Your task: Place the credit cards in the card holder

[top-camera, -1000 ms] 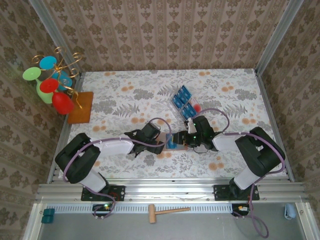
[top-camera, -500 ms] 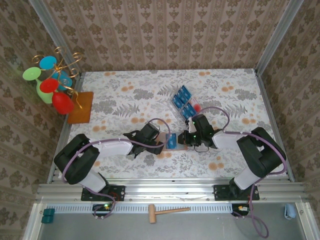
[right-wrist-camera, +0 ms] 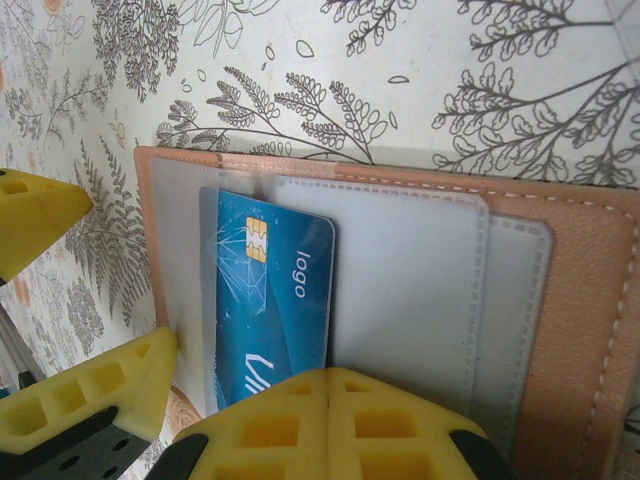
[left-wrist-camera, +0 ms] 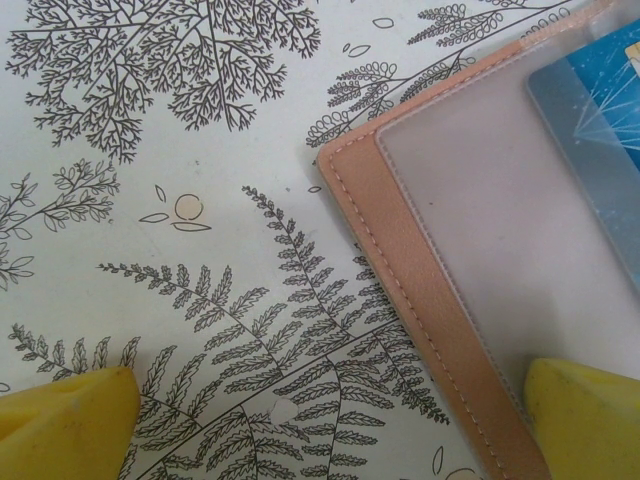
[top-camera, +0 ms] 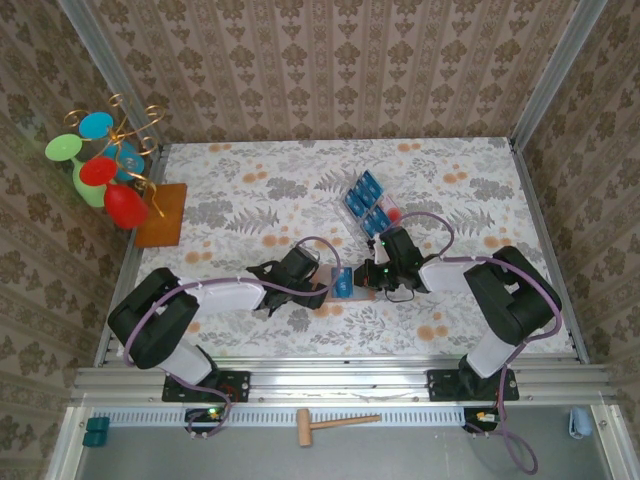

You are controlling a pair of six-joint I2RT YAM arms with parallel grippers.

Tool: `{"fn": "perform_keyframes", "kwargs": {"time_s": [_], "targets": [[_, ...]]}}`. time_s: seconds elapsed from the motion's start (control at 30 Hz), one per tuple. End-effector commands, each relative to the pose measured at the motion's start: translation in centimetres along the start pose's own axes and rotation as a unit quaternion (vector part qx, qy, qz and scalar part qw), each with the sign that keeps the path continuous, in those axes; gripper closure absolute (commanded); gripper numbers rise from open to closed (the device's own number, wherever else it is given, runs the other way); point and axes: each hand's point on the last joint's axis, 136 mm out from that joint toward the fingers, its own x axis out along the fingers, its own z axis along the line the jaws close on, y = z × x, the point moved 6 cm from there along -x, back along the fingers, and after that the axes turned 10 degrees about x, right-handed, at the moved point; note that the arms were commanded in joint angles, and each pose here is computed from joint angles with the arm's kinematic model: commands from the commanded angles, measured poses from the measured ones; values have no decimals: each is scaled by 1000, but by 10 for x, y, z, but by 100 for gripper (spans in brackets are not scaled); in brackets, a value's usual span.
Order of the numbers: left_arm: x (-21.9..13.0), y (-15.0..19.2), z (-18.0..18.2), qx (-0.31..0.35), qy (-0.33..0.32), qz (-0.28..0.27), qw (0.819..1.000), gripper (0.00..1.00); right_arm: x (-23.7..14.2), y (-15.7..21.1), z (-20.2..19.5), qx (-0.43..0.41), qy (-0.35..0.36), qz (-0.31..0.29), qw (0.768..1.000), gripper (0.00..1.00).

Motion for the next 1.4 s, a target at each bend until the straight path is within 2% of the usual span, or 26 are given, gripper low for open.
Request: {"fn": "perform_keyframes", "kwargs": {"time_s": [0.0,0.77,1.03,1.13,1.37], "targets": [[4,18,5,8,-9,32,999,0,6,-1,5,-2,2,6,1000,99],[3,17,5,3,-4,26,1000,0,31,8,26,-17,-7,34,999,100],[-24,8,33,-74,3,-15,997,0,19,7,25,-27,18,17,999,100],[-30,13,43,-98,0,-11,995,0,13,6,25,-31,32,8,999,98],[-28,26,46,-98,-3,9,995,0,7,5,29,-40,41,6,998,98]]}}
